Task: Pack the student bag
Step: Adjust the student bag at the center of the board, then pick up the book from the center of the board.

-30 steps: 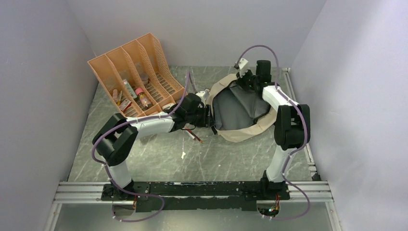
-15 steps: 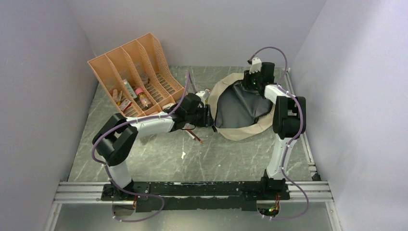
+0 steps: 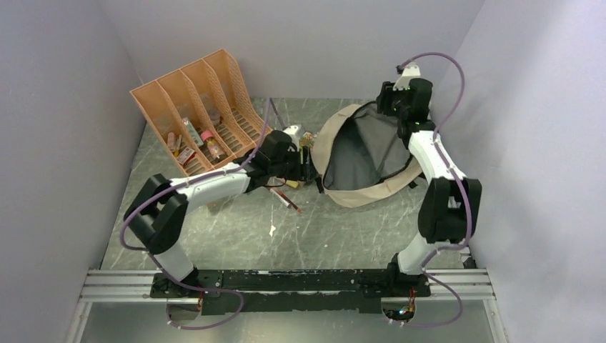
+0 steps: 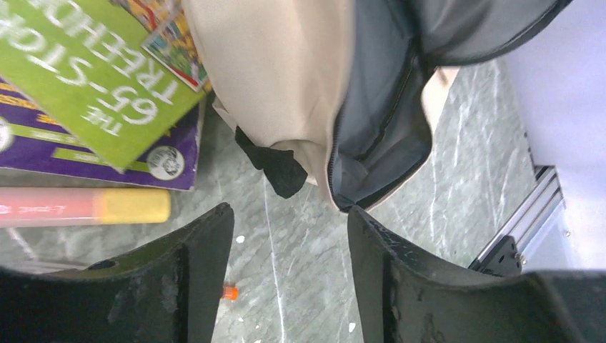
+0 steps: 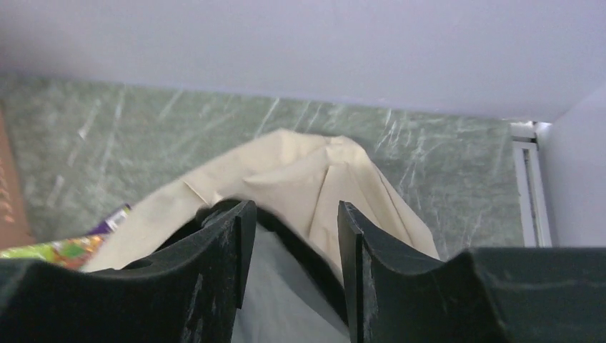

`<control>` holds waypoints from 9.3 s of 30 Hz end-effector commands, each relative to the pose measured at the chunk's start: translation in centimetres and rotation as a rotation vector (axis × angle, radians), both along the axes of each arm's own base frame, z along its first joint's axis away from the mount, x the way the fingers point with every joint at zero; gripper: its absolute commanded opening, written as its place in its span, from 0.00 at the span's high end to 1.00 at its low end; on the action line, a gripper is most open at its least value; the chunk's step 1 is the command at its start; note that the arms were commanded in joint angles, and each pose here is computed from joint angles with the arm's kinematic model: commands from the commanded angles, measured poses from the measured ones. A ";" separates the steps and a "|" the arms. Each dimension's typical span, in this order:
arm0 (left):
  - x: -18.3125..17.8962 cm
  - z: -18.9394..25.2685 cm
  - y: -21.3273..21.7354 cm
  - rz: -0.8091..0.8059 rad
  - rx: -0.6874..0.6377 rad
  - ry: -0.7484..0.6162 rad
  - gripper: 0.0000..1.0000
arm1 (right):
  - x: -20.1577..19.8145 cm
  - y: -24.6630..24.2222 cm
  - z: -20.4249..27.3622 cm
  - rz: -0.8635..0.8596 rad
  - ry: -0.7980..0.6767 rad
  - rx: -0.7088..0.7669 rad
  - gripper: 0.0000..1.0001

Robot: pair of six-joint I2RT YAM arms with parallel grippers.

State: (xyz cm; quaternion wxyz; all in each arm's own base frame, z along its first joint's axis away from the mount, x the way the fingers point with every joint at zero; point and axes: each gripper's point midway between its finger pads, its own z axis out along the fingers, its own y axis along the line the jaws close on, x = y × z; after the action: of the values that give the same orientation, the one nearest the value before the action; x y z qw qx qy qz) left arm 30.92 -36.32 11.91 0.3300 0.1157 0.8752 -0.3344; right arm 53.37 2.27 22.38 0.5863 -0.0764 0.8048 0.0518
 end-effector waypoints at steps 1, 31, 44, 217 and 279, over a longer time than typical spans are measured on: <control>2.0 5.6 2.2 0.080 -0.046 -0.108 0.34 | -2.3 -1.1 4.3 -0.148 -0.091 0.164 0.51; 1.9 3.9 11.4 0.245 -0.032 -0.071 0.32 | -9.8 8.6 -2.0 -0.066 0.260 0.516 0.68; 0.6 3.9 12.8 0.267 -0.007 -0.068 0.33 | -1.9 6.7 -9.5 -0.207 0.292 0.293 0.67; 0.5 17.3 11.1 0.542 -0.837 0.254 0.02 | -18.1 20.6 -0.1 0.414 -0.667 -0.503 1.00; -1.8 13.4 7.9 0.354 -0.815 0.325 0.72 | -24.9 23.5 2.0 0.577 -1.096 -1.178 0.99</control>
State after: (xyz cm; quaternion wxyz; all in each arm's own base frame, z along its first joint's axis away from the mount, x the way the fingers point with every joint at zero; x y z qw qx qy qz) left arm 30.10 -27.71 23.87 0.2590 -0.2827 0.7238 -0.5737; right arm 29.18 25.31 22.21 0.7090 -0.5881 0.2896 -0.2599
